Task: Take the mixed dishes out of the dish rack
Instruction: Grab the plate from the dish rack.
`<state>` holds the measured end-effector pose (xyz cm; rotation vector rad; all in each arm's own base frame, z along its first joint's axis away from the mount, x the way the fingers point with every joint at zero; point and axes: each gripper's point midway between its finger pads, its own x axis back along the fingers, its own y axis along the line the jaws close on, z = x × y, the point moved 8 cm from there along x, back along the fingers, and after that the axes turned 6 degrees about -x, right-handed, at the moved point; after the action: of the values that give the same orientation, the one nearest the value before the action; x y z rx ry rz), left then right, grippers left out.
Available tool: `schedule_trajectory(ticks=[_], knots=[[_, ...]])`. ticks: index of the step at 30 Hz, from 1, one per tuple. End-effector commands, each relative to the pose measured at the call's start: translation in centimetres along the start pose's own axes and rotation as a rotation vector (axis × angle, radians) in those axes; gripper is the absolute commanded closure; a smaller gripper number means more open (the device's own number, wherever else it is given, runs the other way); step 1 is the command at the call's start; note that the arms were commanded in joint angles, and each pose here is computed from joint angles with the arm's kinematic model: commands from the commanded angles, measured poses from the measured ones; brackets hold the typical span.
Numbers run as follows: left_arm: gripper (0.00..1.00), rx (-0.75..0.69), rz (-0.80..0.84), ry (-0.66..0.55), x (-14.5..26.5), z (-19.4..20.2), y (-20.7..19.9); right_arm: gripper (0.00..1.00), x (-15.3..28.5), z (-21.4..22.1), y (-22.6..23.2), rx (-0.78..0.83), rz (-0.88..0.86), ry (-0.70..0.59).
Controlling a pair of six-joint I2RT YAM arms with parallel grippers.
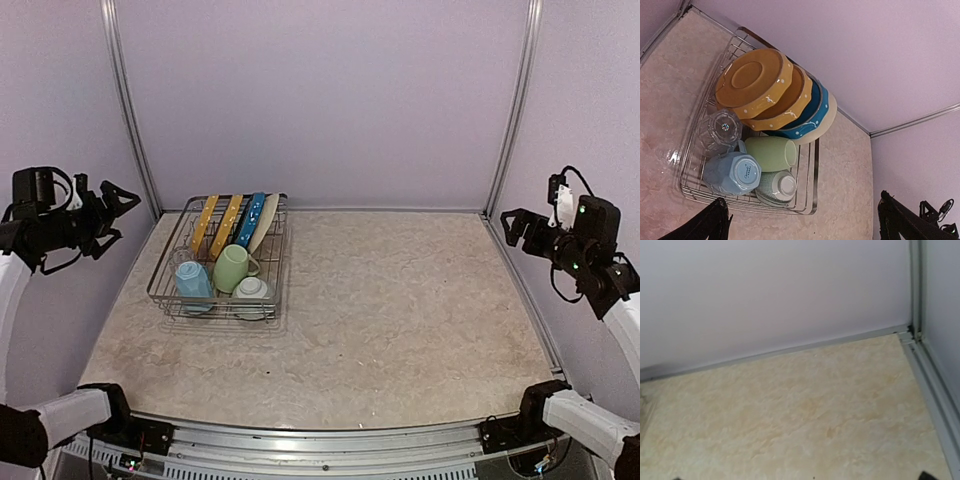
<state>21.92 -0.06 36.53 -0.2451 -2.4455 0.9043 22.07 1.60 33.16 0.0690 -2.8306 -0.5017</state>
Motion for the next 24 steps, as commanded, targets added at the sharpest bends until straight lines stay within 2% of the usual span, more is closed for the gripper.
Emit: schedule_trajectory(ticks=[1, 5, 10, 17, 24], knots=[[0.01, -0.073, 0.039, 0.106, -1.4, 0.5, -2.1, 0.00, -1.2, 1.2, 0.5, 0.034, -0.056, 0.080], [0.01, -0.216, -0.088, 0.199, -4.3, 1.2, -3.7, 0.00, -2.1, 2.0, 0.7, 0.036, -0.087, 0.152], [0.02, -0.343, -0.292, 0.260, -8.7, 0.2, -4.0, 0.00, -1.7, 2.1, 0.9, 0.035, -0.115, 0.145], [0.02, -0.490, -0.449, 0.309, -14.9, -0.8, -4.6, 0.00, -1.5, 2.6, 0.5, 0.044, -0.098, 0.142], [0.12, -0.591, -0.641, 0.420, -22.6, -0.5, -3.6, 0.00, -1.7, 3.8, -0.1, 0.064, -0.070, 0.164]])
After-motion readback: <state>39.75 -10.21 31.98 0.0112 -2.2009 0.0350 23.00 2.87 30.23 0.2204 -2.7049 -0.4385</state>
